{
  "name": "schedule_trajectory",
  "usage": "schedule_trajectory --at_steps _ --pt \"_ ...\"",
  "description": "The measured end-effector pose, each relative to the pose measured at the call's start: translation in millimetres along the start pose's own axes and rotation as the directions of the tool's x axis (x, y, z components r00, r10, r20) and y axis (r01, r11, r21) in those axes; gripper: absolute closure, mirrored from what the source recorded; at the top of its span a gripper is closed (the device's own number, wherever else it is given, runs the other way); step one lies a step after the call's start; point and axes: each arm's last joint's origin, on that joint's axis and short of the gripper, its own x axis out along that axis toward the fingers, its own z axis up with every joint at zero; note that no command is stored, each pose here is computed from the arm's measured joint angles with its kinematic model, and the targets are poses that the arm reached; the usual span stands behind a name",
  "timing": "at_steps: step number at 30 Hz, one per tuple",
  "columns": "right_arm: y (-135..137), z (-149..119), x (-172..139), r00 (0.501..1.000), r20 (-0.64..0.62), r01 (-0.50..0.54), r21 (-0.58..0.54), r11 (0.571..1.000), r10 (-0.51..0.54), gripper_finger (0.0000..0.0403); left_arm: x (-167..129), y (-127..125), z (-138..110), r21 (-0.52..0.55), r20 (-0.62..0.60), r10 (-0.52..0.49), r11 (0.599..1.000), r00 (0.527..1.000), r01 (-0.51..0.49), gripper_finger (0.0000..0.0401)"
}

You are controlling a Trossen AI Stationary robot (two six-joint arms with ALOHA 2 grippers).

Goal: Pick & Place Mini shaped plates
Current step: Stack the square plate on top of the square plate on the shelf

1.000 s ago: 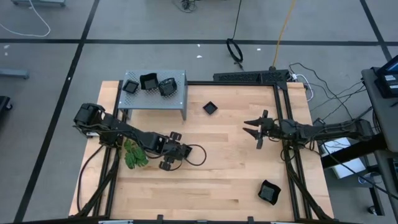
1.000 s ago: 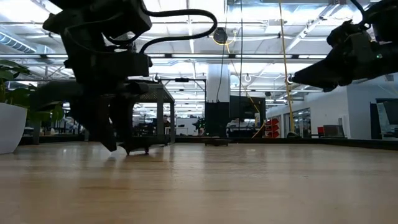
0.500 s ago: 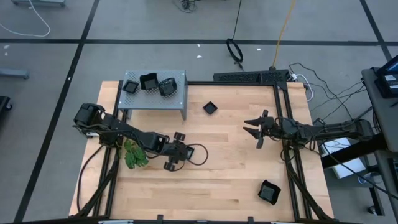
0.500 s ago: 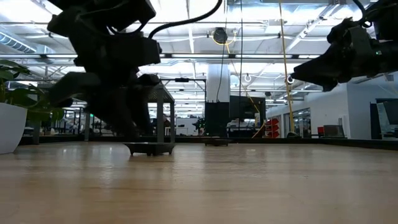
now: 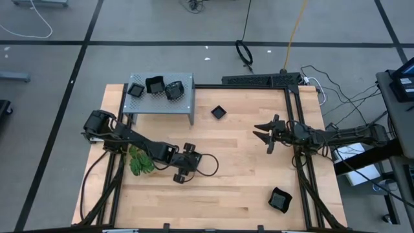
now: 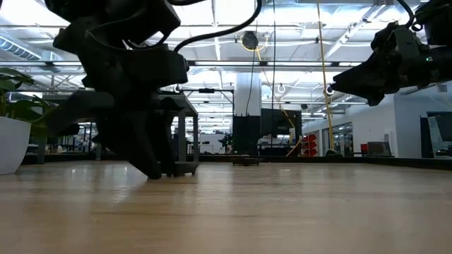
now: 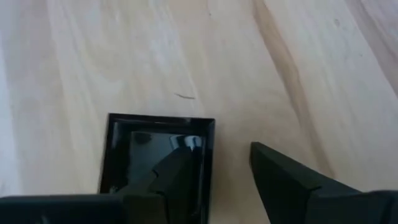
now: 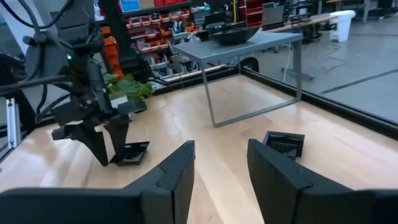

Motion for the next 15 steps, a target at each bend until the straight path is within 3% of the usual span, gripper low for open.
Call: schedule_trajectory --at_steps 7,15 --pt "-0.3 -1.4 0.1 1.000 -0.014 0.002 -0.003 1.000 -0.002 0.0268 2.9 1.3 -0.6 -0.118 -0.003 0.012 0.993 1.000 -0.012 0.0242" --pt "-0.3 -1.8 0.1 1.000 -0.018 0.002 -0.004 1.000 -0.003 0.0268 3.8 1.1 -2.2 -0.208 -0.014 -0.010 0.978 1.000 0.007 0.0368"
